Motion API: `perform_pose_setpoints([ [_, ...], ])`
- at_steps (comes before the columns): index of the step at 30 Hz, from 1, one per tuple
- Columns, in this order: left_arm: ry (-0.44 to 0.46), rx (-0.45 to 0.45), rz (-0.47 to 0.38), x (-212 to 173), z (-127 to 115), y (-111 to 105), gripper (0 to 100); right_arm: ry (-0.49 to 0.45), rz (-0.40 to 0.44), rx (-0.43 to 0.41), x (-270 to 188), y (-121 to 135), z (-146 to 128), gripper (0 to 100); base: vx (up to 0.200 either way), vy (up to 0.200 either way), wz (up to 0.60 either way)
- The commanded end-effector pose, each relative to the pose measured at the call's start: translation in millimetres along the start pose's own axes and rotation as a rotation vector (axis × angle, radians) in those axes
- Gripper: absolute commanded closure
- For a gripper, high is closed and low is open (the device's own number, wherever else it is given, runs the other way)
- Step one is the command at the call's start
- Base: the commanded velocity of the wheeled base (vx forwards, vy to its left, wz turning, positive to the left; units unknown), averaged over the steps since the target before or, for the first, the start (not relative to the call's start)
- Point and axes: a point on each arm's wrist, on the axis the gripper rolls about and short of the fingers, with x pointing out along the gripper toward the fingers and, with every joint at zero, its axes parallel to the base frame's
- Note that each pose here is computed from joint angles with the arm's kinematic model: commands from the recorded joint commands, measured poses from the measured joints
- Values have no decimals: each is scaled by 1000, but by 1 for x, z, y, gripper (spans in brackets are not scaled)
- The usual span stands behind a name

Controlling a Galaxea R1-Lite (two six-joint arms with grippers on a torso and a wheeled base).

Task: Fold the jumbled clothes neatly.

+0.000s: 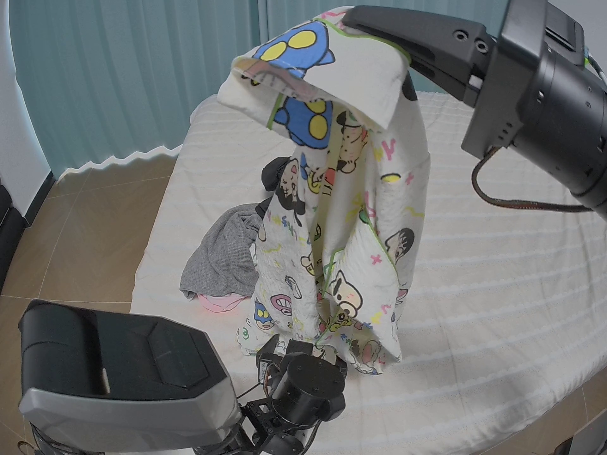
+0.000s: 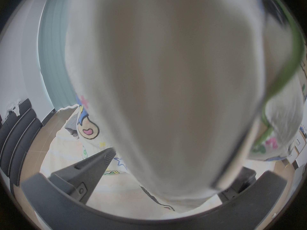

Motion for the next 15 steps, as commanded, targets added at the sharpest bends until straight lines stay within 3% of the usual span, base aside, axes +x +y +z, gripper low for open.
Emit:
perform_pose_setpoints([
  [1, 18, 14, 18, -1, -4, 8, 100, -6, -7, -2, -2, -1, 2, 100, 0, 0, 0],
  [8, 62, 47, 74, -1, -15, 28, 100, -41, -40, -14, -9, -9, 12, 100, 0, 0, 0],
  [15, 33, 21, 88, -7, -12, 46, 100, -81, -100, -36, -22, -24, 23, 100, 0, 0, 0],
])
